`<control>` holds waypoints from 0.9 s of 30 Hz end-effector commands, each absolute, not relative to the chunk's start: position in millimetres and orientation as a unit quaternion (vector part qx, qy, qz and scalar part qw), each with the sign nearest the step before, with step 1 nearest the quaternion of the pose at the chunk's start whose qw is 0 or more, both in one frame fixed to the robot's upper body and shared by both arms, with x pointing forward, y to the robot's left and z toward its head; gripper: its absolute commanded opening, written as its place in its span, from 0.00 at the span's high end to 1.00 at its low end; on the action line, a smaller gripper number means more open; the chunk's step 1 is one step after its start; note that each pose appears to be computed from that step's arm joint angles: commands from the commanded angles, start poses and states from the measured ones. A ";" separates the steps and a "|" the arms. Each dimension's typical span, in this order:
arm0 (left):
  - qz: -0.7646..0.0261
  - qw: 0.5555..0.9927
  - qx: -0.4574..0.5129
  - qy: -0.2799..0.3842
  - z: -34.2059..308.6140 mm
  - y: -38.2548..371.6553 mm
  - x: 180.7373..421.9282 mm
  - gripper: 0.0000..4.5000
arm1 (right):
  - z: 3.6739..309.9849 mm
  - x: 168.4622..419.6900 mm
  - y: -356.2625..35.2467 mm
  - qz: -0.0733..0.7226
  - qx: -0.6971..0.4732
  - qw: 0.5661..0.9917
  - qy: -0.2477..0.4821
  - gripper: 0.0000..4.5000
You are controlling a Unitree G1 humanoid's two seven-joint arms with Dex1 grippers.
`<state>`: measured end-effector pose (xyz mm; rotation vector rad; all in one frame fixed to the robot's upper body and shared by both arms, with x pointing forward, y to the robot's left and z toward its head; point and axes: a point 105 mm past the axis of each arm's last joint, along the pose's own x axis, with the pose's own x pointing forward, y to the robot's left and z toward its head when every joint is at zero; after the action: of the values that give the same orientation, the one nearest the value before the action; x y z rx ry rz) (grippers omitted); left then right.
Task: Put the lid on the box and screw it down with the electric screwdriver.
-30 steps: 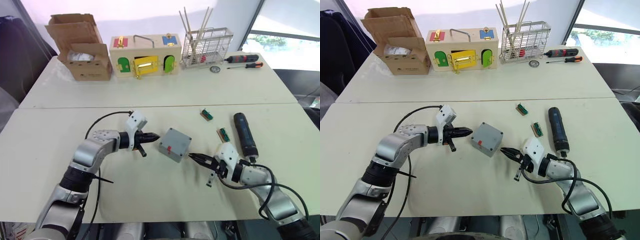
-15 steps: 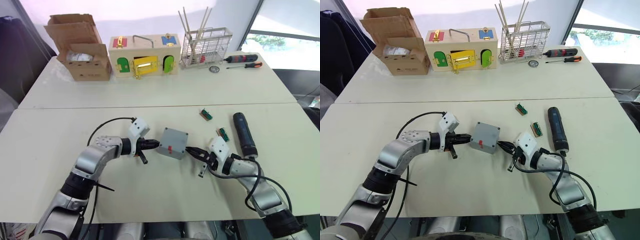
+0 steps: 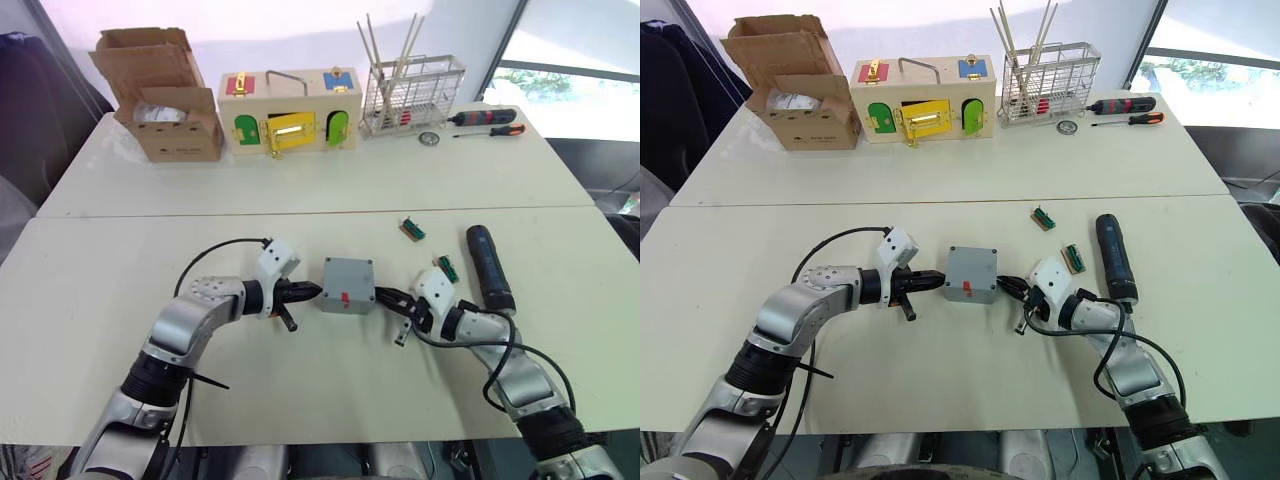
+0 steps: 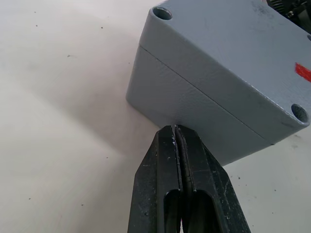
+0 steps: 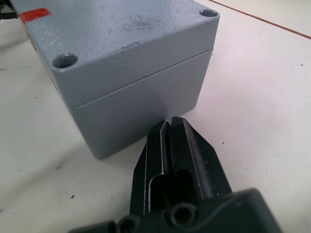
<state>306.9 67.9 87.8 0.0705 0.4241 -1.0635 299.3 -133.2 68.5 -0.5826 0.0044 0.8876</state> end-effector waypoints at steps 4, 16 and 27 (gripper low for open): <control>-0.523 0.834 0.044 0.170 104.0 64.8 299.8 1.00 | 82.9 300.9 -130.0 0.421 -0.283 0.861 -0.032 0.99; -0.493 0.866 0.080 0.034 190.7 91.0 307.2 1.00 | 133.8 282.1 -202.3 0.259 -0.199 0.945 -0.018 0.99; -0.651 0.746 0.132 0.045 180.1 36.9 257.1 1.00 | 123.2 275.1 -246.6 0.137 -0.148 0.979 0.036 0.23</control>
<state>256.3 42.2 173.6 0.2585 0.1498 -1.4088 271.6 -240.9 114.1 -0.2860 0.1016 0.3093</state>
